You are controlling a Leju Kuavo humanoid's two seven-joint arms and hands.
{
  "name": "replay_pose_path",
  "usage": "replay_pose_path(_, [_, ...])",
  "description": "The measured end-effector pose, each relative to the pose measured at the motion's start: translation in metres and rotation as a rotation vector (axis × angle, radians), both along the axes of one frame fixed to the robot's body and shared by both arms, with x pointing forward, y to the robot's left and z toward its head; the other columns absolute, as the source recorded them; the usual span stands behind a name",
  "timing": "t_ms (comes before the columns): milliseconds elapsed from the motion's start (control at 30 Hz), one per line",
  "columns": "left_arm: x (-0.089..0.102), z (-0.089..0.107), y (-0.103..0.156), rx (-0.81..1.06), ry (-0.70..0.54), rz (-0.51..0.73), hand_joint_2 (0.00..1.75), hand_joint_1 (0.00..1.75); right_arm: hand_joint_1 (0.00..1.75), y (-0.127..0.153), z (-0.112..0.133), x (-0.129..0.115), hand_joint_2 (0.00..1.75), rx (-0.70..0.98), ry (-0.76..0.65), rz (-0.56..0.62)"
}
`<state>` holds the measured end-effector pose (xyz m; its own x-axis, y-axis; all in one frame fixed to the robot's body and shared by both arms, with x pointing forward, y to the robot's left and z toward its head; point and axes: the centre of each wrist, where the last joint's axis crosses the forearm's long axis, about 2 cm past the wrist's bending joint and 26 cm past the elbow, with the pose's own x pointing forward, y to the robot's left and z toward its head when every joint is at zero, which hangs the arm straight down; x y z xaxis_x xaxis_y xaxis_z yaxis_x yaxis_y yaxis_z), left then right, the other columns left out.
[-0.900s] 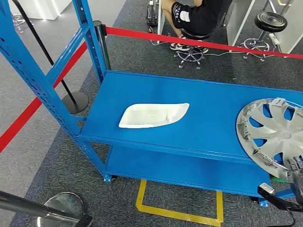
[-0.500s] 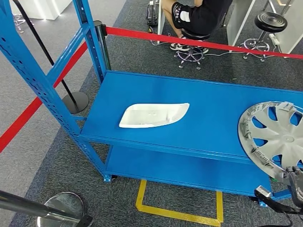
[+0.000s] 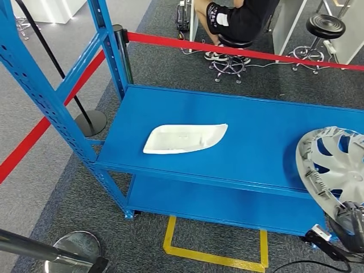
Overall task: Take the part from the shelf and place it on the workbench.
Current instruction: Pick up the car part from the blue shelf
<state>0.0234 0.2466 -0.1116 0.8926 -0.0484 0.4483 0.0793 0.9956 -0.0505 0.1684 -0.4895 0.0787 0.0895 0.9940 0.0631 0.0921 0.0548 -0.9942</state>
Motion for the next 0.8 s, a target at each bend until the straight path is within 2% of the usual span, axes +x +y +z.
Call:
replay_pose_path(167, [-0.002,0.000,0.002,0.001,-0.036,0.025,1.75,0.00,1.75,0.009,0.022,-0.005,0.00,0.324,-0.133,0.096])
replay_pose_path(333, [-0.003,0.000,0.002,0.000,-0.031,0.034,1.75,0.00,1.75,0.018,0.037,-0.005,0.00,0.431,-0.206,0.152])
replay_pose_path(400, [-0.003,0.000,0.003,-0.005,-0.024,0.034,1.75,0.00,1.75,0.020,0.040,-0.004,0.00,0.541,-0.236,0.180])
replay_pose_path(600, [-0.004,0.000,0.001,-0.056,-0.047,0.069,1.75,0.00,1.75,0.032,0.057,0.006,0.00,1.032,-0.335,0.314])
replay_pose_path(700, [-0.005,0.000,0.000,-0.004,-0.122,0.131,1.75,0.00,1.75,0.039,0.060,0.001,0.00,1.285,-0.355,0.367])
replay_pose_path(800, [-0.005,0.000,-0.003,-0.058,-0.174,0.226,1.75,0.00,1.75,0.047,0.063,-0.013,0.00,1.567,-0.360,0.437])
